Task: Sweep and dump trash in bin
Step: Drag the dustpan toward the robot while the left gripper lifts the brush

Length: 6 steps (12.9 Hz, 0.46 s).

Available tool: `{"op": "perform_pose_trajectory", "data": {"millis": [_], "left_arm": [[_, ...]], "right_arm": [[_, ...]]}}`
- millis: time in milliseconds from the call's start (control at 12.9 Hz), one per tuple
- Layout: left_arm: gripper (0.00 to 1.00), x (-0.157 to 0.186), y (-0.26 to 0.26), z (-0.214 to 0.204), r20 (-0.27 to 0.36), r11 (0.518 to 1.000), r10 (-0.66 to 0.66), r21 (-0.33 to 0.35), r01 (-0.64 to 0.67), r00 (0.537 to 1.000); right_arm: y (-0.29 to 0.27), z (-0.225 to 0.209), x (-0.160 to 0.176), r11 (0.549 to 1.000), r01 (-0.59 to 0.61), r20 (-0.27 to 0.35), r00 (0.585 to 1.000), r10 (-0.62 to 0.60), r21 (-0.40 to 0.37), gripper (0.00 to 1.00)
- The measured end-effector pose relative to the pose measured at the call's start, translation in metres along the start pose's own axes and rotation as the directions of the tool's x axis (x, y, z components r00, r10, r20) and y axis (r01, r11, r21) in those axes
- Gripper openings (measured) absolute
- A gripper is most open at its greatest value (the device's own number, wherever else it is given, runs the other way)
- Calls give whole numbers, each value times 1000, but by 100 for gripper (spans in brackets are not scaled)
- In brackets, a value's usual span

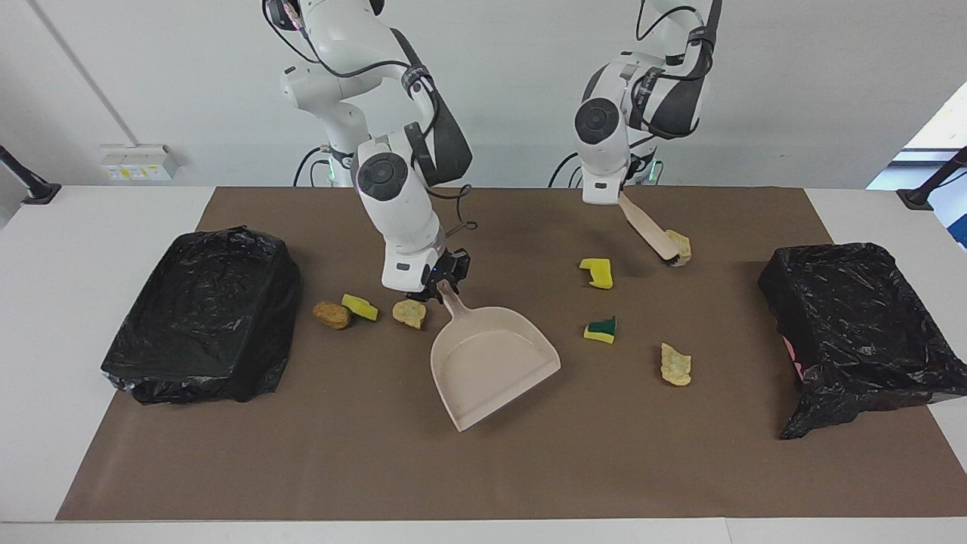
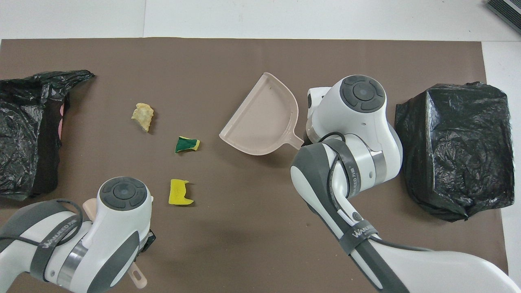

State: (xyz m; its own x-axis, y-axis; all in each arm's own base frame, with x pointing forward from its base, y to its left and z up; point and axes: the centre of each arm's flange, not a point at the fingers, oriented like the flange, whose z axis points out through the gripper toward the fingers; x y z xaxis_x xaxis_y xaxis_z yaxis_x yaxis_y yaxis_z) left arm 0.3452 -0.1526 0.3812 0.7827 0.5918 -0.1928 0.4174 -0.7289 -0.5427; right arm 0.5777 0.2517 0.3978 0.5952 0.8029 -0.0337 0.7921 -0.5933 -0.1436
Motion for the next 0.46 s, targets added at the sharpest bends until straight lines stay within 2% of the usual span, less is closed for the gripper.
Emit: {"op": "perform_pose_trajectory", "data": {"millis": [155,465], "left_arm": [[26,4,-9,8,6,1000,-17,-4,17,1000],[26,16,-20,39,22,998,-54,-27,54,998]], "right_arm": [[-11,10,-13,992,112,57,992,-115,51,33],[-61,20,-21,977,199,90,974,-205,80,33]]}}
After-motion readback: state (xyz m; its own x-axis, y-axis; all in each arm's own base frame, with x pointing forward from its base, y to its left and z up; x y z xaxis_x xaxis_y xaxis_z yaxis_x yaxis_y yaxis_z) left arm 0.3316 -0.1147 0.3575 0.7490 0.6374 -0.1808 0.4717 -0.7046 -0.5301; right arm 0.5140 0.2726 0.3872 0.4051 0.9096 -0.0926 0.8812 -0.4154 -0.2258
